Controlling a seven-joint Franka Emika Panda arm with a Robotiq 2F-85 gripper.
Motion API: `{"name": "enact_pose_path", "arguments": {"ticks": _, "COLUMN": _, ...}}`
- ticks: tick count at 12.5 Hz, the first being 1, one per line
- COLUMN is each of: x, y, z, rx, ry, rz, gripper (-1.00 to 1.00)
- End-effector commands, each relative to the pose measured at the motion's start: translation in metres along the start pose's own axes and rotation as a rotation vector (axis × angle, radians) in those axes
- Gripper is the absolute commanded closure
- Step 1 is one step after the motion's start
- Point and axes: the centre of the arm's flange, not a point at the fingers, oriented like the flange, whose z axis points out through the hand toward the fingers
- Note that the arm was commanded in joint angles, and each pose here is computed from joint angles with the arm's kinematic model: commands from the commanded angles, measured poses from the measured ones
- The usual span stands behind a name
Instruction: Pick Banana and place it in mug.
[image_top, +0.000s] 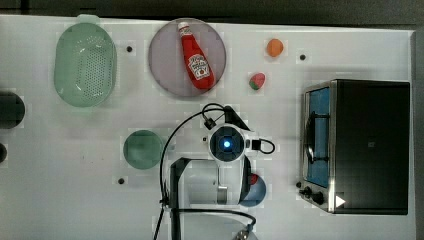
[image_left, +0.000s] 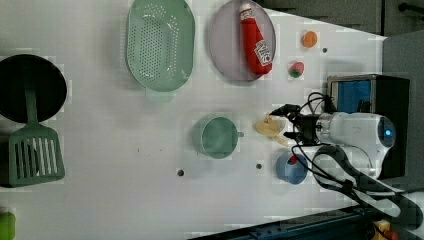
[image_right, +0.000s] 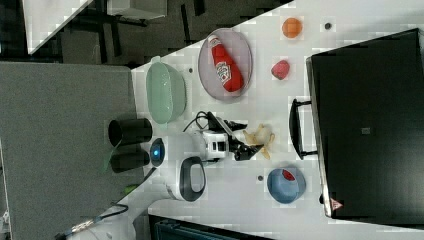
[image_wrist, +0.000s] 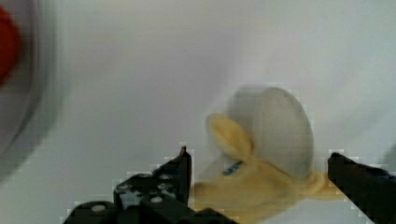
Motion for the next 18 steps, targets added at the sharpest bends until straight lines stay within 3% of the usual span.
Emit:
{"name": "enact_pose_path", "arguments": {"ticks": 1, "x": -0.008, "y": 0.004, "z": 0.010, "rx": -0.018, "ry": -0.018, "rz": -0.018, "gripper": -0.66}}
{"name": "enact_pose_path", "arguments": {"ticks": 6, "x": -0.007, "y": 0.002, "z": 0.009, "rx": -0.008, "ry": -0.009, "rz": -0.017, "gripper": 0.50}}
{"name": "enact_pose_path", "arguments": {"ticks": 9, "x": -0.002, "y": -0.002, "z": -0.006, "rx": 0.017, "ry": 0.013, "rz": -0.016, "gripper": 0.53}}
{"name": "enact_pose_path", "arguments": {"ticks": 14, "x": 0.011, "y": -0.020, "z": -0.145, "rx": 0.143, "ry": 0.123, "rz": -0.020, "gripper": 0.53}}
{"name": "enact_pose_path", "arguments": {"ticks": 18, "x": -0.008, "y": -0.008, "z": -0.253, "rx": 0.037, "ry": 0.042, "rz": -0.035, "gripper": 0.53}}
